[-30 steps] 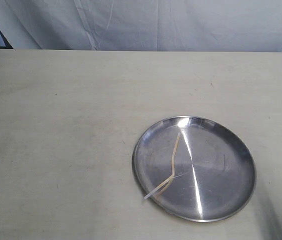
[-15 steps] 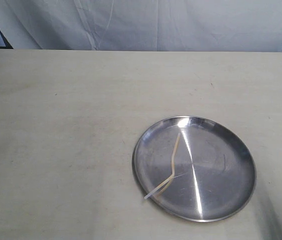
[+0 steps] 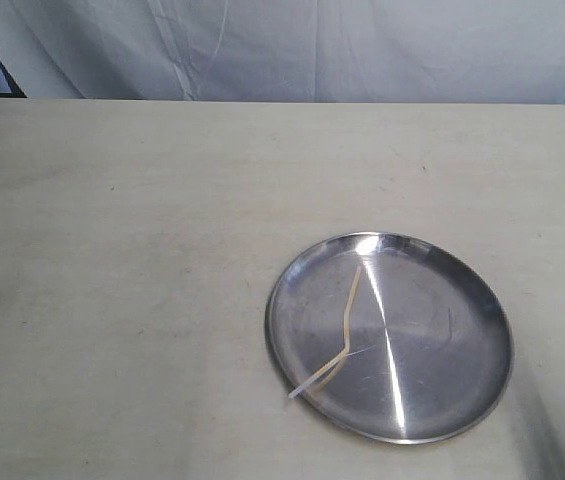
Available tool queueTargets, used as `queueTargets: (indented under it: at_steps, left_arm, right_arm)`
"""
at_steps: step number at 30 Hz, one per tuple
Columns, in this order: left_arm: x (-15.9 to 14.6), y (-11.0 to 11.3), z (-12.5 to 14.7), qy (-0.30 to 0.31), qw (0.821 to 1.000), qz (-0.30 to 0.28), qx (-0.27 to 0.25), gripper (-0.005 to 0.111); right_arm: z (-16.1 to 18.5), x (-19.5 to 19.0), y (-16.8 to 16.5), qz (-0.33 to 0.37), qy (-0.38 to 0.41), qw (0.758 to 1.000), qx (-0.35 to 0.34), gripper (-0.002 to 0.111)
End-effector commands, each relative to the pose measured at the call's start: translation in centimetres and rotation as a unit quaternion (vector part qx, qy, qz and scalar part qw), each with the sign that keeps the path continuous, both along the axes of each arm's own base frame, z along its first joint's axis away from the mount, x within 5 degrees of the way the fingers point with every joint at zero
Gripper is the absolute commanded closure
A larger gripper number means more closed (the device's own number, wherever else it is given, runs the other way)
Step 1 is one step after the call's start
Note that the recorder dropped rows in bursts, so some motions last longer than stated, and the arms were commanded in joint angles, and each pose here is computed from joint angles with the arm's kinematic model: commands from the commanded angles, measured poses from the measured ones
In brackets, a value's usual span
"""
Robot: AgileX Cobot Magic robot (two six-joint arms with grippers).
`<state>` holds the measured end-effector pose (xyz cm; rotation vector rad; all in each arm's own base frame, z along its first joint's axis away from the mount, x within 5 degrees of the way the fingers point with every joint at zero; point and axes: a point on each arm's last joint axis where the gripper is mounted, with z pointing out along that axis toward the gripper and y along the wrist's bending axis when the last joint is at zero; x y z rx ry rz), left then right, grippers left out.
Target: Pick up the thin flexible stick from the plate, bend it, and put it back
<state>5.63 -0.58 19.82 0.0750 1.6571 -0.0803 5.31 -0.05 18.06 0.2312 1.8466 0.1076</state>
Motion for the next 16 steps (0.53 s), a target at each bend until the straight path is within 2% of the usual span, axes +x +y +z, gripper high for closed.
queueTargets:
  at_steps: [1, 16]
  left_arm:
    - [-0.03, 0.01, 0.08, -0.009, 1.0, 0.001, 0.0, 0.107]
    - [-0.03, 0.01, 0.08, -0.009, 1.0, 0.001, 0.0, 0.107]
  right_arm:
    - [-0.02, 0.0, -0.06, -0.003, -0.006, 1.0, -0.005, 0.108]
    - [0.05, 0.01, -0.07, -0.004, -0.01, 1.0, -0.005, 0.108]
